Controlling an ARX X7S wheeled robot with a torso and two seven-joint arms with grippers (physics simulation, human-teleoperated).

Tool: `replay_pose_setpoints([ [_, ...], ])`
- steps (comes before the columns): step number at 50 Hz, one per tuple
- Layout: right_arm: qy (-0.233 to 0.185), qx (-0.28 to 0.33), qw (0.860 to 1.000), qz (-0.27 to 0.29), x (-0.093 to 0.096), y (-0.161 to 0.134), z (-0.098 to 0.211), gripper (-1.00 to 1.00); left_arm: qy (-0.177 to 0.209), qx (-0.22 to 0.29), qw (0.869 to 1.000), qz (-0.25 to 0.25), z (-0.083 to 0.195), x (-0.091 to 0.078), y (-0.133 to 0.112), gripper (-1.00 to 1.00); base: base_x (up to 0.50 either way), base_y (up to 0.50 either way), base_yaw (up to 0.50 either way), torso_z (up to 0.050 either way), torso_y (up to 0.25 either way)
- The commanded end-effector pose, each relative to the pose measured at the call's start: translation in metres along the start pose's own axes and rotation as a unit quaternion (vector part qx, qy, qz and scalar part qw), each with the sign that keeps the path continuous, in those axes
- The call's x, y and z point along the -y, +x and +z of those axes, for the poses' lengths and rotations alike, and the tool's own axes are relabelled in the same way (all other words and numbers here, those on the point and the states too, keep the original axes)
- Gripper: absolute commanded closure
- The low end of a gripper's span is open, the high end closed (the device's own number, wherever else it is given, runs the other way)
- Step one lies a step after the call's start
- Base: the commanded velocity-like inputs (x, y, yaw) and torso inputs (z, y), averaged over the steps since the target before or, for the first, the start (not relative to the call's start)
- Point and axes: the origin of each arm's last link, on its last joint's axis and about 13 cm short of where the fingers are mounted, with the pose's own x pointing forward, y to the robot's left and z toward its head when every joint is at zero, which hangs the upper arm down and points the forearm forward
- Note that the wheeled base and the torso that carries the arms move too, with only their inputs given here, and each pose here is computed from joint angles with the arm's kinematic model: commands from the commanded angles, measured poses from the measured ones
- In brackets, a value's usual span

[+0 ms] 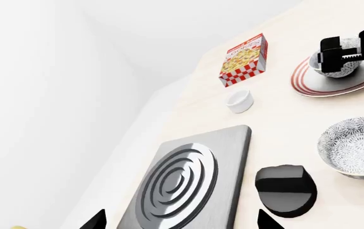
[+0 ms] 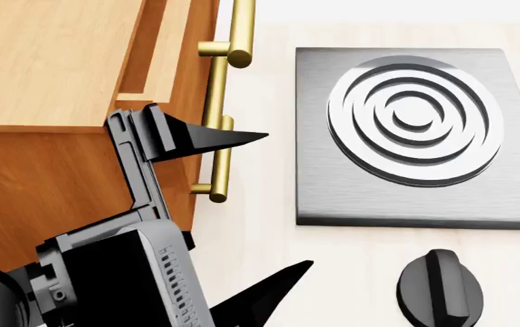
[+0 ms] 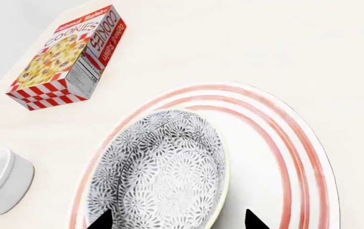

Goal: Pick the akita bowl on the wooden cabinet and place it on the plate.

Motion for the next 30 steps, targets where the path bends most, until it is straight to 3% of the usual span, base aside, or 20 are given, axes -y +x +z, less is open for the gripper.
replay_pose_setpoints([
  [1, 0.003, 0.01, 1.0, 0.013, -0.002, -0.006, 0.008, -1.0, 0.002, -0.002, 1.0, 0.004, -0.001, -0.001, -0.001, -1.0, 0.0, 0.0, 0.0, 0.0, 0.0],
  [18, 0.006, 0.036, 0.999, 0.016, 0.004, -0.014, 0.023, -1.0, 0.001, -0.002, 1.0, 0.008, 0.0, -0.001, -0.002, -1.0, 0.0, 0.0, 0.0, 0.0, 0.001],
  [23, -0.01, 0.059, 0.998, 0.029, -0.001, -0.019, 0.028, -1.0, 0.001, -0.003, 1.0, 0.006, 0.0, -0.001, -0.002, -1.0, 0.0, 0.0, 0.0, 0.0, 0.002],
  [30, 0.0, 0.075, 0.995, 0.069, -0.022, -0.035, 0.04, -1.0, 0.001, -0.003, 1.0, 0.005, 0.0, -0.001, -0.002, -1.0, 0.0, 0.0, 0.0, 0.0, 0.0],
])
